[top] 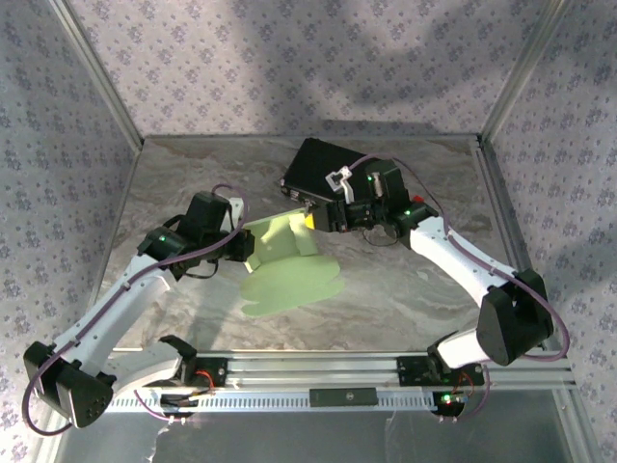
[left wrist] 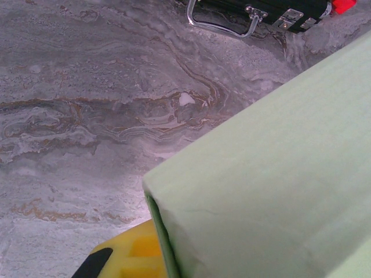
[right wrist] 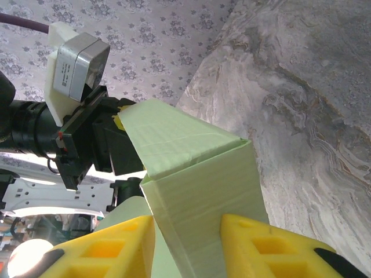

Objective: Fold the paper box

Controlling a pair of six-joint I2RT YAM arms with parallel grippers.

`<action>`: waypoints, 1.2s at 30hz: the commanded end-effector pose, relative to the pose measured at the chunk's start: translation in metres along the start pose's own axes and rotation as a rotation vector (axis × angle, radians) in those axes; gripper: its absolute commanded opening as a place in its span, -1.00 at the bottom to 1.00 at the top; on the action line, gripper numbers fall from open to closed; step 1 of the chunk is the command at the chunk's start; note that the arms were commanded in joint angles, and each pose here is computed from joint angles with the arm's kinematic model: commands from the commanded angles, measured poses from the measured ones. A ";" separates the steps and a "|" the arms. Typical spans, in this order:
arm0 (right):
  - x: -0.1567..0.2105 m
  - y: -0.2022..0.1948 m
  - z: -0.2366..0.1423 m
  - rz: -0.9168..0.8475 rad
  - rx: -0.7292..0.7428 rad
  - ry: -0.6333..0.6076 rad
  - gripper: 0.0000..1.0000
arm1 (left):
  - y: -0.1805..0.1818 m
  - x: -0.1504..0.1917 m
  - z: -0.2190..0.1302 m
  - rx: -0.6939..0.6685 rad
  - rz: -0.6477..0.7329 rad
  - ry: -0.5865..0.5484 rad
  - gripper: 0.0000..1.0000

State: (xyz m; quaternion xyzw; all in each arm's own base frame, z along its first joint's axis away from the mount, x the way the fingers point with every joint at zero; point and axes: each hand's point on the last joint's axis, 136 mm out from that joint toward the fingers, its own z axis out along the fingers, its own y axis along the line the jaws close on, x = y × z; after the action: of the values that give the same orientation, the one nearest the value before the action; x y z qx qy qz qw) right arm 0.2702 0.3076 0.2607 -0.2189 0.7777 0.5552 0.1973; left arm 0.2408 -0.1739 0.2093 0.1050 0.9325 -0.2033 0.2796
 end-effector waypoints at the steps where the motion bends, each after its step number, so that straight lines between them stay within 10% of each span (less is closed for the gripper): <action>1: -0.003 0.003 0.002 -0.010 -0.029 -0.011 -0.28 | -0.032 -0.019 -0.021 0.143 0.055 -0.069 -1.00; 36: 0.003 -0.025 0.034 -0.191 0.491 0.057 -0.80 | -0.037 -0.022 -0.025 0.149 0.063 -0.074 -1.00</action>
State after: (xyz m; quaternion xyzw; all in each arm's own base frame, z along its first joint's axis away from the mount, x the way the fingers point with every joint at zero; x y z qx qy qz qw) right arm 0.2811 0.3272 0.2396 -0.2438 0.8611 0.3564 0.2685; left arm 0.2347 -0.1583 0.2015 0.0936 0.9460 -0.1656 0.2625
